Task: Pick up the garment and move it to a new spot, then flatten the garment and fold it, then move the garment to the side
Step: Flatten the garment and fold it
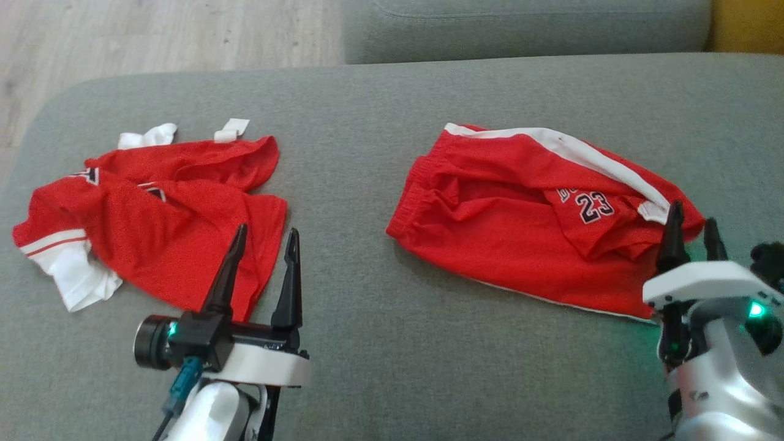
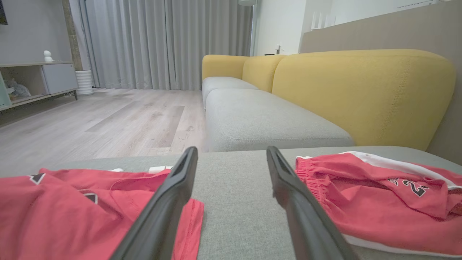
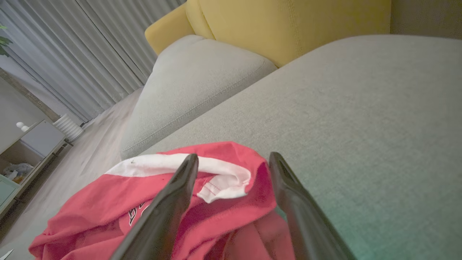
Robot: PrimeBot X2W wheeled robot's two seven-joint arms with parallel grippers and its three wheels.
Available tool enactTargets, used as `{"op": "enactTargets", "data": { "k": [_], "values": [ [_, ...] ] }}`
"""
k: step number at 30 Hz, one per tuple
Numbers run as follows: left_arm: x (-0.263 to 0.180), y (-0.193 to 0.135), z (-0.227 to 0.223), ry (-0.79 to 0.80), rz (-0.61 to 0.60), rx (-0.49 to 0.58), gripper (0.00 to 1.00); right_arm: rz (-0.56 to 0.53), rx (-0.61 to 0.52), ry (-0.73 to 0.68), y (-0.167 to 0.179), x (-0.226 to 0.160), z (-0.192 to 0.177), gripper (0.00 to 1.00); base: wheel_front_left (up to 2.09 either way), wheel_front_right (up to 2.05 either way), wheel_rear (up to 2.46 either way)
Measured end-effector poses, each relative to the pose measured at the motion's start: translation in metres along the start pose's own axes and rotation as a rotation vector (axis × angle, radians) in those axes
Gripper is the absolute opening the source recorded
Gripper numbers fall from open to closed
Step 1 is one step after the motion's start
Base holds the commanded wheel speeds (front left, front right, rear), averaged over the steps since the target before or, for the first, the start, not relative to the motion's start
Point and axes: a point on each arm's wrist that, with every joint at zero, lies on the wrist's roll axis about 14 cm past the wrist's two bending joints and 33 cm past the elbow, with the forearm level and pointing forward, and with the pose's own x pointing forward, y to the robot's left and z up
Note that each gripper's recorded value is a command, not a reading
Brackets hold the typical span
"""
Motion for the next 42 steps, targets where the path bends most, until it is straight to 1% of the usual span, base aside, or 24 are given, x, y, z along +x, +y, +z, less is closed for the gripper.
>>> {"op": "enactTargets", "data": {
  "k": [3, 7, 9, 11, 13, 18, 22, 25, 28, 29, 30, 31, 35, 39, 42],
  "values": [
    [0.005, -0.005, 0.002, -0.006, -0.017, -0.001, 1.00, 0.026, -0.043, -0.073, 0.007, 0.003, 0.025, 1.00, 0.00, 0.00, 0.00],
    [0.006, -0.010, 0.006, -0.019, -0.034, -0.001, 1.00, 0.151, -0.128, -0.239, 0.046, 0.000, 0.075, 1.00, 0.00, 0.00, 0.00],
    [0.006, -0.010, 0.010, -0.029, -0.036, 0.001, 1.00, 0.216, -0.179, -0.293, 0.065, -0.010, 0.087, 1.00, 0.00, 0.00, 0.00],
    [0.005, -0.011, 0.013, -0.039, -0.038, 0.002, 1.00, 0.270, -0.209, -0.312, 0.078, -0.025, 0.085, 1.00, 0.00, 0.00, 0.00],
    [0.004, -0.011, 0.016, -0.045, -0.039, 0.003, 1.00, 0.312, -0.229, -0.298, 0.085, -0.042, 0.072, 1.00, 0.00, 0.00, 0.00],
    [0.002, -0.013, 0.017, -0.049, -0.042, 0.000, 1.00, 0.367, -0.238, -0.234, 0.092, -0.071, 0.039, 1.00, 0.00, 0.00, 0.00],
    [0.000, -0.011, 0.008, -0.026, -0.034, -0.009, 1.00, 0.386, -0.226, -0.249, 0.099, -0.072, 0.043, 1.00, 0.00, 0.00, 0.00],
    [0.002, -0.007, 0.002, -0.008, -0.023, -0.012, 1.00, 0.416, -0.265, -0.244, 0.112, -0.063, 0.046, 1.00, 0.00, 0.00, 0.00],
    [0.005, -0.003, -0.005, 0.009, -0.010, -0.012, 1.00, 0.425, -0.362, -0.186, 0.123, -0.042, 0.041, 1.00, 0.00, 0.00, 0.00],
    [0.005, -0.003, -0.005, 0.009, -0.010, -0.012, 1.00, 0.425, -0.362, -0.186, 0.123, -0.042, 0.041, 1.00, 0.00, 0.00, 0.00],
    [0.011, -0.002, -0.006, 0.010, -0.004, -0.022, 1.00, 0.421, -0.433, -0.122, 0.128, -0.024, 0.032, 1.00, 0.00, 0.00, 0.00],
    [0.011, -0.002, -0.006, 0.010, -0.004, -0.022, 1.00, 0.421, -0.433, -0.122, 0.128, -0.024, 0.032, 1.00, 0.00, 0.00, 0.00],
    [0.023, -0.002, -0.003, -0.005, -0.002, -0.028, 1.00, 0.424, -0.534, 0.043, 0.133, 0.010, 0.001, 1.00, 0.00, 0.00, 0.00],
    [0.024, 0.001, -0.009, 0.010, 0.010, -0.032, 1.00, 0.403, -0.584, 0.238, 0.122, 0.034, -0.038, 1.00, 0.00, 0.00, 0.00],
    [0.022, 0.007, -0.016, 0.030, 0.033, -0.039, 1.00, 0.400, -0.632, 0.320, 0.115, 0.049, -0.055, 1.00, 0.00, 0.00, 0.00]
  ]
}}
